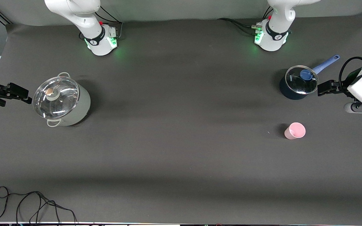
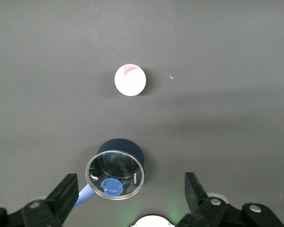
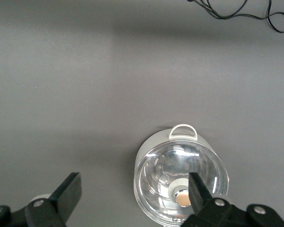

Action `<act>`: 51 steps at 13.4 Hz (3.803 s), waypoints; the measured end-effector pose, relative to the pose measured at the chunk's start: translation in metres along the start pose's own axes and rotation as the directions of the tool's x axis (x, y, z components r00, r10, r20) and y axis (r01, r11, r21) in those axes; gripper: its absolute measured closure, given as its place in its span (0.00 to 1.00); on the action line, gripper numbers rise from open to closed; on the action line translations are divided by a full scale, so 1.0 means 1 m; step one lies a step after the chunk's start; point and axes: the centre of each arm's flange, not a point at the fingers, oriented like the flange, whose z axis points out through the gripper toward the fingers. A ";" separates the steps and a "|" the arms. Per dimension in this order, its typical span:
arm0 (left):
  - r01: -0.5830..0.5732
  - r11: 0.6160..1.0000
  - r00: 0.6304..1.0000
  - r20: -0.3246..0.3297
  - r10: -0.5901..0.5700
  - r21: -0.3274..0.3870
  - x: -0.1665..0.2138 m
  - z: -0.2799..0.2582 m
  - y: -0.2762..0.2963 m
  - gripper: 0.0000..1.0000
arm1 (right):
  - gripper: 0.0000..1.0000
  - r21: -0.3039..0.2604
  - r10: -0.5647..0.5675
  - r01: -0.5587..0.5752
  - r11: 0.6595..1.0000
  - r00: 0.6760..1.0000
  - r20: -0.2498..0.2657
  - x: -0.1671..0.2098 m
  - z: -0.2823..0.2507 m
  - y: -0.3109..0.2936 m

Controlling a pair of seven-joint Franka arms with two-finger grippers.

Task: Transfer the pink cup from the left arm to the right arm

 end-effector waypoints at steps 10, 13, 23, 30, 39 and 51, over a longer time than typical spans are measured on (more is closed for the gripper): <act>-0.005 1.000 1.000 0.001 0.005 0.000 0.001 0.001 0.002 0.00 | 0.00 0.000 -0.003 0.003 1.000 1.000 -0.002 0.000 0.000 -0.002; -0.006 1.000 1.000 0.000 0.006 0.000 0.001 0.001 0.003 0.00 | 0.00 -0.001 -0.003 0.003 1.000 1.000 -0.005 0.001 0.000 -0.002; -0.404 0.914 0.915 -0.021 0.403 -0.051 0.001 0.003 -0.021 0.00 | 0.00 -0.001 -0.003 0.003 1.000 1.000 -0.008 0.001 -0.001 -0.002; -0.790 0.599 0.607 -0.291 0.739 -0.126 -0.002 0.002 -0.090 0.01 | 0.00 -0.001 -0.003 0.003 1.000 1.000 -0.009 0.001 -0.001 -0.001; -0.960 0.274 0.256 -0.568 0.782 -0.056 0.010 0.072 -0.196 0.01 | 0.00 -0.001 -0.004 0.004 1.000 1.000 -0.009 0.001 -0.001 -0.001; -0.994 0.031 -0.082 -0.903 0.422 0.105 0.048 0.359 -0.272 0.01 | 0.00 -0.001 -0.004 0.004 1.000 1.000 -0.009 0.001 -0.001 -0.001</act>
